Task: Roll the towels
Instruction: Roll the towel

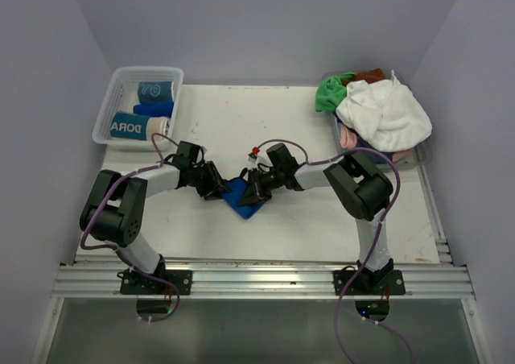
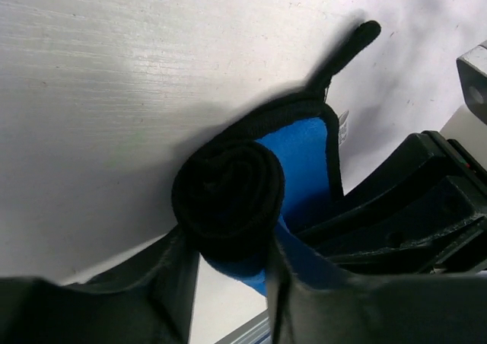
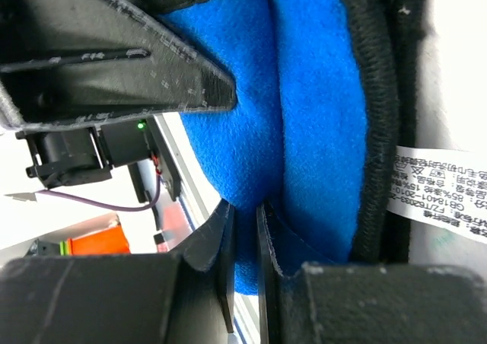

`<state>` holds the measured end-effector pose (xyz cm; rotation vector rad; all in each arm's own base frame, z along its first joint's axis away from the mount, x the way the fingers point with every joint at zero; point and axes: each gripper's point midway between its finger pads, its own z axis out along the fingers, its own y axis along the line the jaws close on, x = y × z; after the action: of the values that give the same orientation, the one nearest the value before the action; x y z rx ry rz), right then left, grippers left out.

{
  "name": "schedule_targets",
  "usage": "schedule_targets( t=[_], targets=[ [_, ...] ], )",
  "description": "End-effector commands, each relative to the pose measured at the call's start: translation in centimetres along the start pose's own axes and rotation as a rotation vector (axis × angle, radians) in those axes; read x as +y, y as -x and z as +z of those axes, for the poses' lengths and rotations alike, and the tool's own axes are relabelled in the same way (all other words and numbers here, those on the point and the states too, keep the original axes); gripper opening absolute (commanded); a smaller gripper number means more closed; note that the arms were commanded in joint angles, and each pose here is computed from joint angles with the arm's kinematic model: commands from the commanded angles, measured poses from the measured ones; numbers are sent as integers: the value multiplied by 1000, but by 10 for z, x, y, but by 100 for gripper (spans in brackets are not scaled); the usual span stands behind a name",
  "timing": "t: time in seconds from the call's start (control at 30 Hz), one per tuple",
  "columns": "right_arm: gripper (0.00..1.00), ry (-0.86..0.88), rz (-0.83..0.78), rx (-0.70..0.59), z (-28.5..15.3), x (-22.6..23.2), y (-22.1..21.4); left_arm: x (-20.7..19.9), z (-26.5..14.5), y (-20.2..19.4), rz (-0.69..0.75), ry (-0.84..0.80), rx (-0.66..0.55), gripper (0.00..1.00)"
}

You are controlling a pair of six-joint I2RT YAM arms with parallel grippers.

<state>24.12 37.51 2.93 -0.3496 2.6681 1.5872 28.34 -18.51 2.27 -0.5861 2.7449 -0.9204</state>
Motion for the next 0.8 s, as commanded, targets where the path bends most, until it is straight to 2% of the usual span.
schedule_targets(
  t=[0.0,0.07,0.1,0.2,0.27,0.37,0.4,0.47,0.5,0.63,0.77],
  targets=[
    [4,-71,4,8,-5,-10,-5,-14,2,15,22,-27,-44,36],
    [20,-154,-58,-30,-12,-17,2,-12,3,13,19,-13,-32,33],
    [41,-188,-71,-36,-22,-11,1,-13,2,13,18,-12,-29,31],
    [60,-295,-163,-111,-45,0,11,-12,1,12,12,-2,-26,32],
    [63,-418,-218,-139,-56,-6,12,-11,-1,11,10,6,-27,33],
    [64,-503,-340,-180,-66,12,16,-11,-1,11,8,9,-25,33],
    [64,-589,-375,-211,-72,12,21,-11,-2,11,8,9,-25,33],
    [63,-680,-505,-198,-69,22,13,-10,-1,11,7,14,-22,33],
    [63,-736,-549,-233,-71,26,20,-11,-1,12,7,14,-24,33],
    [61,-825,-699,-202,-53,33,11,-10,0,12,5,21,-19,33],
    [59,-901,-779,-192,-39,33,9,-11,0,13,1,23,-19,33]
  ],
)
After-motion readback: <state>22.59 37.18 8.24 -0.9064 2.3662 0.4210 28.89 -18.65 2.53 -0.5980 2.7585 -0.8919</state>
